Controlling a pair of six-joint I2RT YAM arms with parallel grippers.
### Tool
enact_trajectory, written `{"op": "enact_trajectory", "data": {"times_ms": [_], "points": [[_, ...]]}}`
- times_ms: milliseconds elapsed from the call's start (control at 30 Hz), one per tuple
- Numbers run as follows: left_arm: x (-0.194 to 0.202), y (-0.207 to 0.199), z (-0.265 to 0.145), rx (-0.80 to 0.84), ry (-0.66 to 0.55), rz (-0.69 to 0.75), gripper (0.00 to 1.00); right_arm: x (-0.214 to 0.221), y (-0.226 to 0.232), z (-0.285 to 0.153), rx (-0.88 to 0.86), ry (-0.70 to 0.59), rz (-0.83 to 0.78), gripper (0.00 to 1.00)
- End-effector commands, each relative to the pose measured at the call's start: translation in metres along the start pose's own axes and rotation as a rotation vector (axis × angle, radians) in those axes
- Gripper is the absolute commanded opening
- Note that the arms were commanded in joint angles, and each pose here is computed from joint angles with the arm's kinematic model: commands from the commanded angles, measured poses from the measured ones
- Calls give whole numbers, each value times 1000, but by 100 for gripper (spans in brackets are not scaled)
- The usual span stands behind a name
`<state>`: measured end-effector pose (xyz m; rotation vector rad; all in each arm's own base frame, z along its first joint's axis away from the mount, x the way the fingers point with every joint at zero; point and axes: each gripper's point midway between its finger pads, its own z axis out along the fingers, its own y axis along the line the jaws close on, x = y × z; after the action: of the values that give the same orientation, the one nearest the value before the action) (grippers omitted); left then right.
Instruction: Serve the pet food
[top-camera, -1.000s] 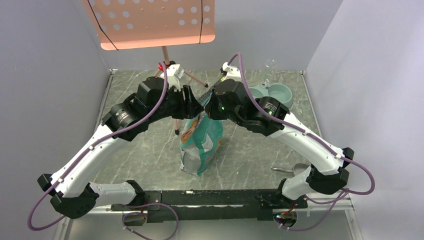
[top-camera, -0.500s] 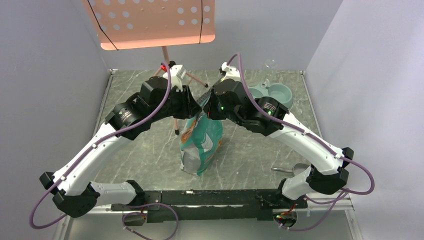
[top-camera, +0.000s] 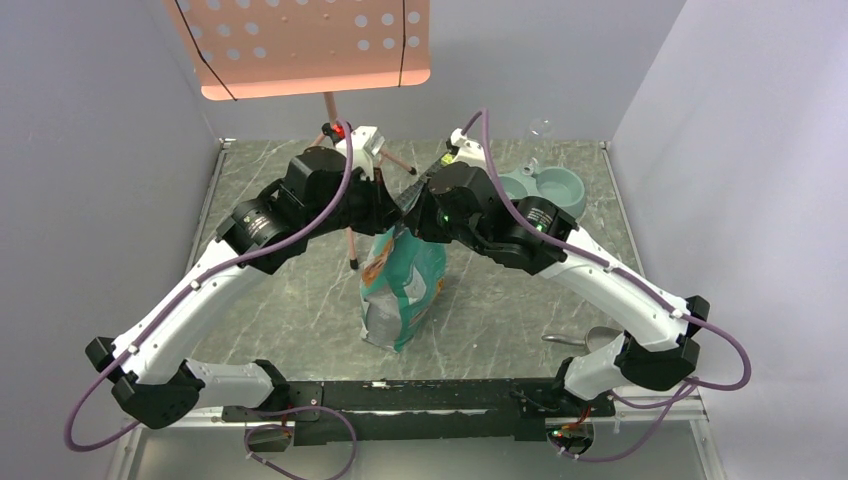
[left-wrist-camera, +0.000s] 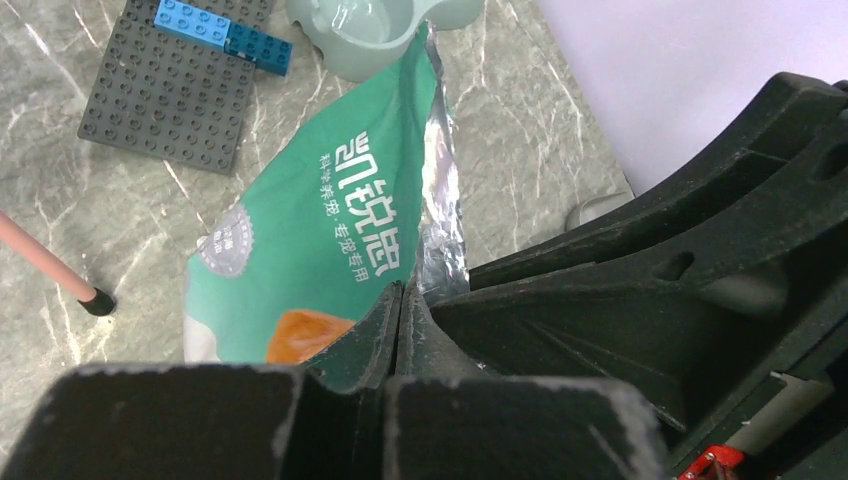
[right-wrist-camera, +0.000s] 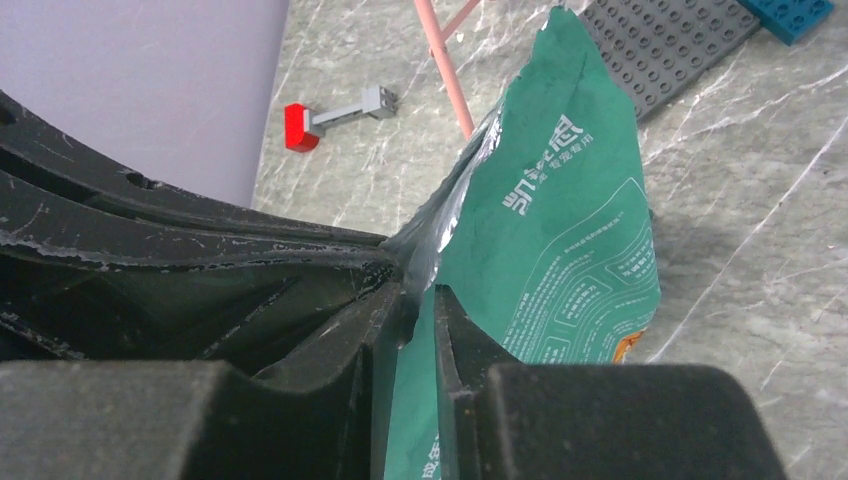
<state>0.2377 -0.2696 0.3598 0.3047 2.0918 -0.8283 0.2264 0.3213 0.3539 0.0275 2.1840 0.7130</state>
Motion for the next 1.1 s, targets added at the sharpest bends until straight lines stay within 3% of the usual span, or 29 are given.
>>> {"op": "enact_trajectory", "data": {"times_ms": [0, 267, 400, 500, 567, 700, 733, 867, 1067], "points": [[-31, -25, -15, 99, -101, 4, 0, -7, 10, -14, -38, -9, 99, 24], [-36, -37, -19, 151, -110, -21, 0, -12, 18, -8, -124, -2, 192, 26], [-37, -40, -20, 164, -112, -23, 0, -9, 19, -3, -212, 7, 253, 2], [-34, -28, -18, 92, -108, -6, 0, -7, 13, 1, -220, 8, 276, 0], [-32, -13, -16, -41, -114, 74, 0, -7, 0, 1, -140, 6, 242, 0], [-35, 19, -15, -380, -96, 254, 0, 0, -64, -17, 380, 40, 79, 0], [-38, 22, -16, -425, -96, 279, 0, -5, -62, -20, 429, 6, 21, 0], [-47, 35, -20, -528, -128, 325, 0, 9, -80, -31, 466, 14, 15, 0], [-55, 20, -28, -421, -192, 278, 0, 5, -89, -34, 452, 9, 2, 0]]}}
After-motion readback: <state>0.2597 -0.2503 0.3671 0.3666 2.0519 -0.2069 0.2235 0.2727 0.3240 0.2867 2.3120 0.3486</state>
